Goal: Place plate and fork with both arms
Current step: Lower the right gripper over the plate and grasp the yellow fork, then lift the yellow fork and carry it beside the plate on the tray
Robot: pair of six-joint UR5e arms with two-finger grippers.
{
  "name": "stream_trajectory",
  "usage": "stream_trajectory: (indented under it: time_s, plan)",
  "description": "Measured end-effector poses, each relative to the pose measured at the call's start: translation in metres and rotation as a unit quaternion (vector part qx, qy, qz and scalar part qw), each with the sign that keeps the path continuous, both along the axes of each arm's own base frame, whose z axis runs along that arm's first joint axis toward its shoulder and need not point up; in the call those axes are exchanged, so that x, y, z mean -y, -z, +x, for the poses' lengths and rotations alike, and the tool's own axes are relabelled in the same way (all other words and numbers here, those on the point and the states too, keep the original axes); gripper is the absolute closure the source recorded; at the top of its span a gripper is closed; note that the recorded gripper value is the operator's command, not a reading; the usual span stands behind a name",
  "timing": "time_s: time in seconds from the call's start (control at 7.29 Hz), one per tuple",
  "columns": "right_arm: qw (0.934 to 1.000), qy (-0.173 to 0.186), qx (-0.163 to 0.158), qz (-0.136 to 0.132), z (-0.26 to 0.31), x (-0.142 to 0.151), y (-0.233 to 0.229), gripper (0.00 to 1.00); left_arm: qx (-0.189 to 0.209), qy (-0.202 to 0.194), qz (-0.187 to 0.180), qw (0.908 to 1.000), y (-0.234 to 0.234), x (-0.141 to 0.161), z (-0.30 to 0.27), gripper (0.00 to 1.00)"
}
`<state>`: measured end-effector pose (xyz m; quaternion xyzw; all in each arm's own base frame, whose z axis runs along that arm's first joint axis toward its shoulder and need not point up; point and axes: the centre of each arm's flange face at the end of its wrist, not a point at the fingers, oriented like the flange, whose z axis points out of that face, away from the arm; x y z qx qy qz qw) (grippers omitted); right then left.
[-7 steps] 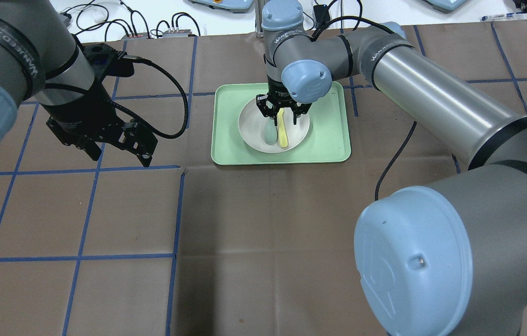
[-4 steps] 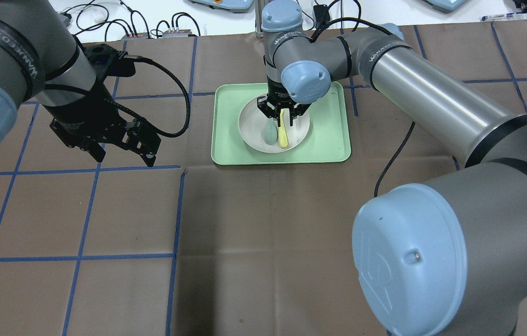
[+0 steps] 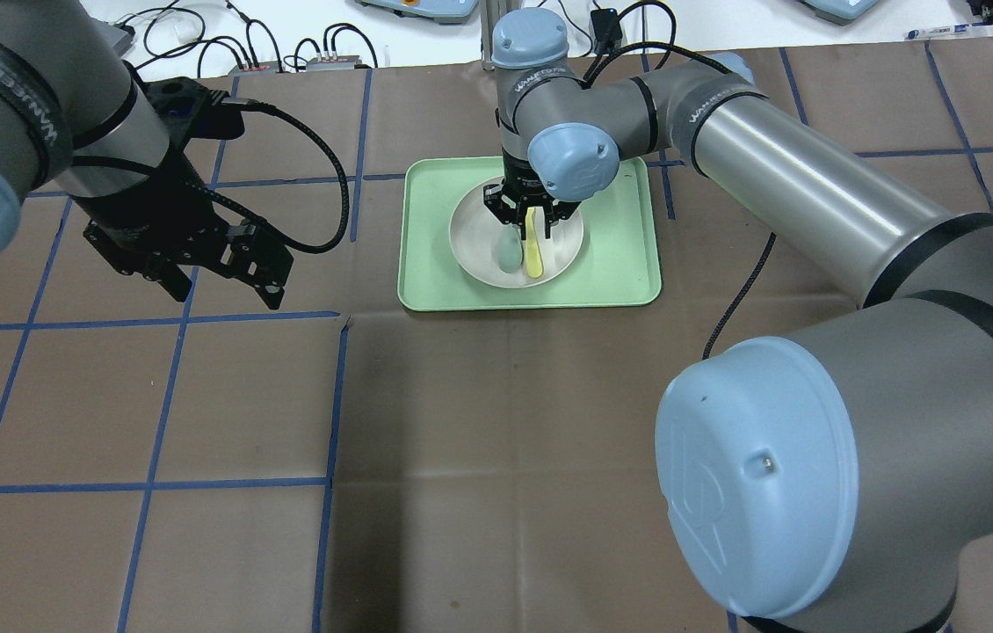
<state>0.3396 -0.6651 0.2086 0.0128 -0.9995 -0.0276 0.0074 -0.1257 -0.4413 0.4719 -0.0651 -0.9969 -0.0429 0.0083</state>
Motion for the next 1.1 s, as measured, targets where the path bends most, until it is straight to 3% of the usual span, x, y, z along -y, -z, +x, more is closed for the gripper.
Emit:
stream_trajectory:
  time_s: [0.27,0.69,1.1]
  plan:
    - [1.0000,-0.001,0.001,-0.005,0.002,0.002,0.009,0.58,0.004,-0.044,-0.011,0.9990,-0.003,0.003,0.005,0.00]
    - [1.0000,-0.001,-0.002,0.000,0.002,0.003,0.020,0.59,0.006,-0.071,-0.025,0.9971,-0.007,0.006,0.006,0.00]
    - [1.0000,-0.001,-0.003,0.000,0.002,0.004,0.021,0.89,0.005,-0.079,-0.034,0.9963,-0.008,0.008,0.006,0.00]
